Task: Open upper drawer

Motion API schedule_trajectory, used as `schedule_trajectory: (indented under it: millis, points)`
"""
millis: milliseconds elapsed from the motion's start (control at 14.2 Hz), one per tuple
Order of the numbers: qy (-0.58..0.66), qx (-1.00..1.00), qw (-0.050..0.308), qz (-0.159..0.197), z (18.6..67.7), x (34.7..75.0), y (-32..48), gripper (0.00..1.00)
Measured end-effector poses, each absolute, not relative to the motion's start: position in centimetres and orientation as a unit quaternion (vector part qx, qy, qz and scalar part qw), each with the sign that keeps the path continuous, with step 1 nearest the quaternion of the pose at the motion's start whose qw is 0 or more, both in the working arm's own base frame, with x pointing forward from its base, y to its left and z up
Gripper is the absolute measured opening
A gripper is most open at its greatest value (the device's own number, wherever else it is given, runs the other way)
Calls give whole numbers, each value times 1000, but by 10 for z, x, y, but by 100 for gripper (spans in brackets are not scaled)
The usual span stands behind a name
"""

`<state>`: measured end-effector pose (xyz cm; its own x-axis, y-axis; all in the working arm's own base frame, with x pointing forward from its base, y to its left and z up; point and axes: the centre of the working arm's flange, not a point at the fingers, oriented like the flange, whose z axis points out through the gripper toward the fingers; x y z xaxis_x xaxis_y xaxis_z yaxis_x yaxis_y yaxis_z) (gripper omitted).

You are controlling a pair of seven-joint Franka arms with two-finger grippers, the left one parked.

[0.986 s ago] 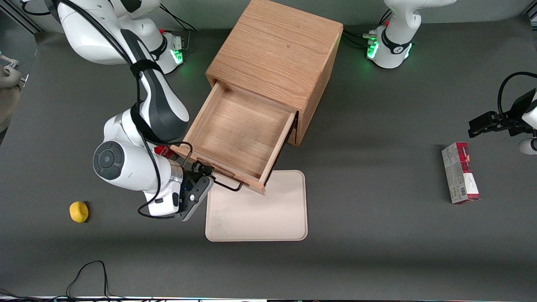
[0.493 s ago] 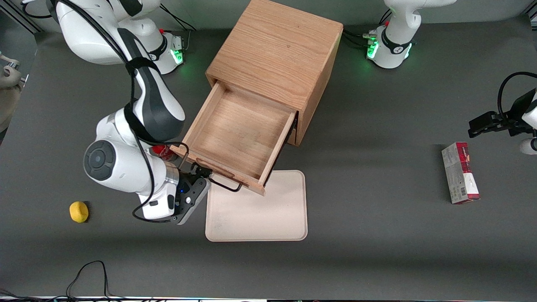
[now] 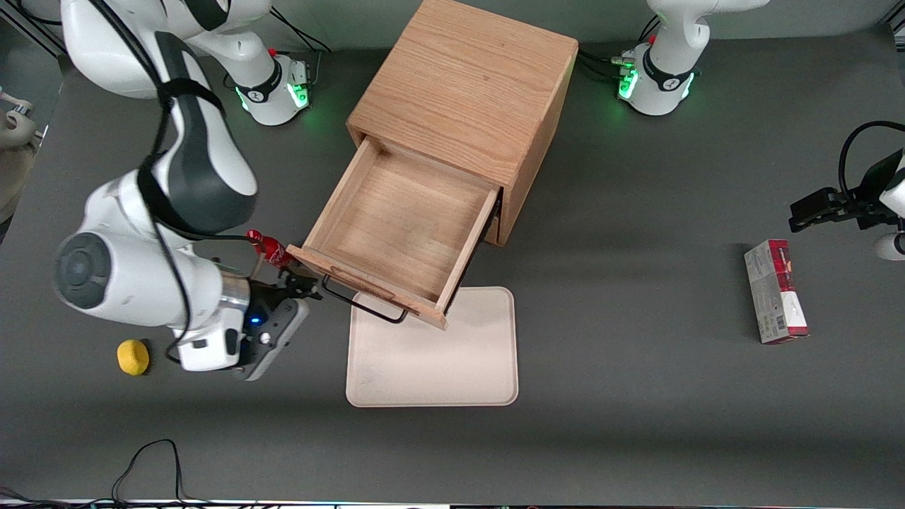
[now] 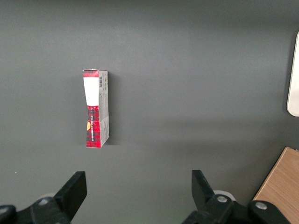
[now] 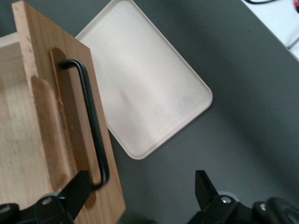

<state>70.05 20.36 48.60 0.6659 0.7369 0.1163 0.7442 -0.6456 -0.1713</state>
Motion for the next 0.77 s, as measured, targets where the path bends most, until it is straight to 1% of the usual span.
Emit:
schedule_trajectory:
  millis: [141,282,423,563,775]
  points:
    - [-398,-914,75,-8,498,698,185,100]
    - [-346,-936,54,14,494,693,176,100]
    - [-311,-949,46,35,486,684,165,100]
    - [-284,-957,41,48,489,668,144,100]
    - [-234,-971,34,35,506,634,93,100]
